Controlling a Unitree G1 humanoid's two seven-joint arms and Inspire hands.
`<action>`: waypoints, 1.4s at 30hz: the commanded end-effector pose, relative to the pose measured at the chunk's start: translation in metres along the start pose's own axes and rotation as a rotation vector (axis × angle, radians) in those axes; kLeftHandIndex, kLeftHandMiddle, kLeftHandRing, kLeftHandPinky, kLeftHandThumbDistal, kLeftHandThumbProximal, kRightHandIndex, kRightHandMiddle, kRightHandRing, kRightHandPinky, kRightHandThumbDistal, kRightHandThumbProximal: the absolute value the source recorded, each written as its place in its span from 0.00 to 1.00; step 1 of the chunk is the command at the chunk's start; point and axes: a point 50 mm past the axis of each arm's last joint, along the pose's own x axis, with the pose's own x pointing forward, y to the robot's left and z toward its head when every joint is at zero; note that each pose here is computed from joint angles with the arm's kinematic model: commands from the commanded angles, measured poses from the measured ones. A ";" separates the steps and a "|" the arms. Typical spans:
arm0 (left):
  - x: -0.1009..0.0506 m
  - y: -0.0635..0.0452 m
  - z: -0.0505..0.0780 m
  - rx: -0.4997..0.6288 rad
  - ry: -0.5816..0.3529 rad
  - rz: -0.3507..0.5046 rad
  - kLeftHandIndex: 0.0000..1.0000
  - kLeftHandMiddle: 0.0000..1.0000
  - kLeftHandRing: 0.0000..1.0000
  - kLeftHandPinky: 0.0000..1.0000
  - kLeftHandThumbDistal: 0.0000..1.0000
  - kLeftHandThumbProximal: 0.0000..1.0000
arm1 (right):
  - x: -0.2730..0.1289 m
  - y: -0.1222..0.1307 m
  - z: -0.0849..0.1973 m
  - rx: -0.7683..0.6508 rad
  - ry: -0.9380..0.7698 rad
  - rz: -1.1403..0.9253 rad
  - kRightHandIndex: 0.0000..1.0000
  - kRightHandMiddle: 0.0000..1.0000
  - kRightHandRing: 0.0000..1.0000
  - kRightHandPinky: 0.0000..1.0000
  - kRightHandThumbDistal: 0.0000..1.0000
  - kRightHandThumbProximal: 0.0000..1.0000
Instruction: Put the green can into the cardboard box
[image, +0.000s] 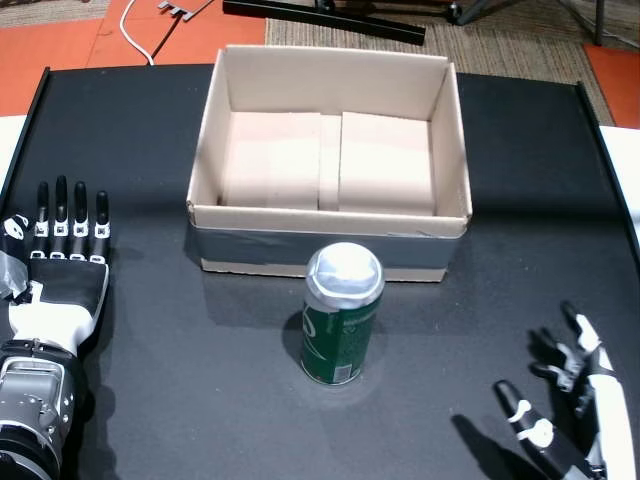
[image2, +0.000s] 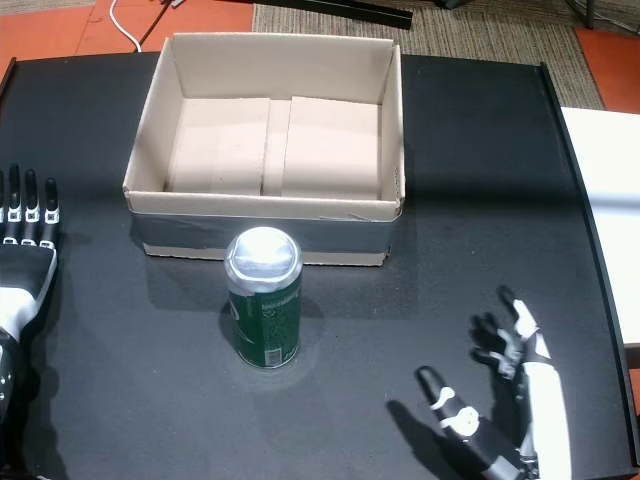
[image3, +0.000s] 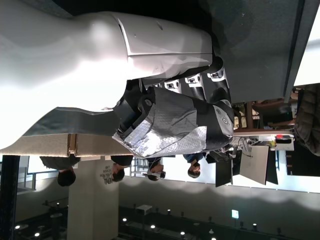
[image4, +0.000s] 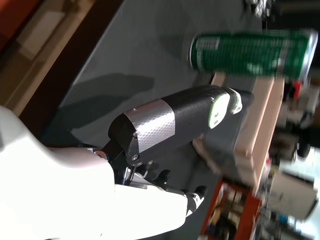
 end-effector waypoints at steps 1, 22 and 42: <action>-0.008 0.017 -0.004 0.008 0.018 0.063 0.51 0.54 0.64 0.74 0.00 0.48 | 0.003 0.011 -0.001 -0.008 0.020 0.101 0.80 0.91 0.94 1.00 1.00 0.63; -0.009 0.018 -0.006 0.001 0.023 0.053 0.51 0.53 0.65 0.77 0.00 0.49 | 0.067 0.033 0.027 -0.053 -0.046 0.427 0.86 0.93 0.95 1.00 1.00 0.74; -0.010 0.021 -0.007 -0.017 0.015 0.066 0.51 0.53 0.64 0.76 0.00 0.47 | 0.106 0.041 0.049 -0.176 -0.074 0.527 0.93 0.95 0.95 1.00 1.00 0.75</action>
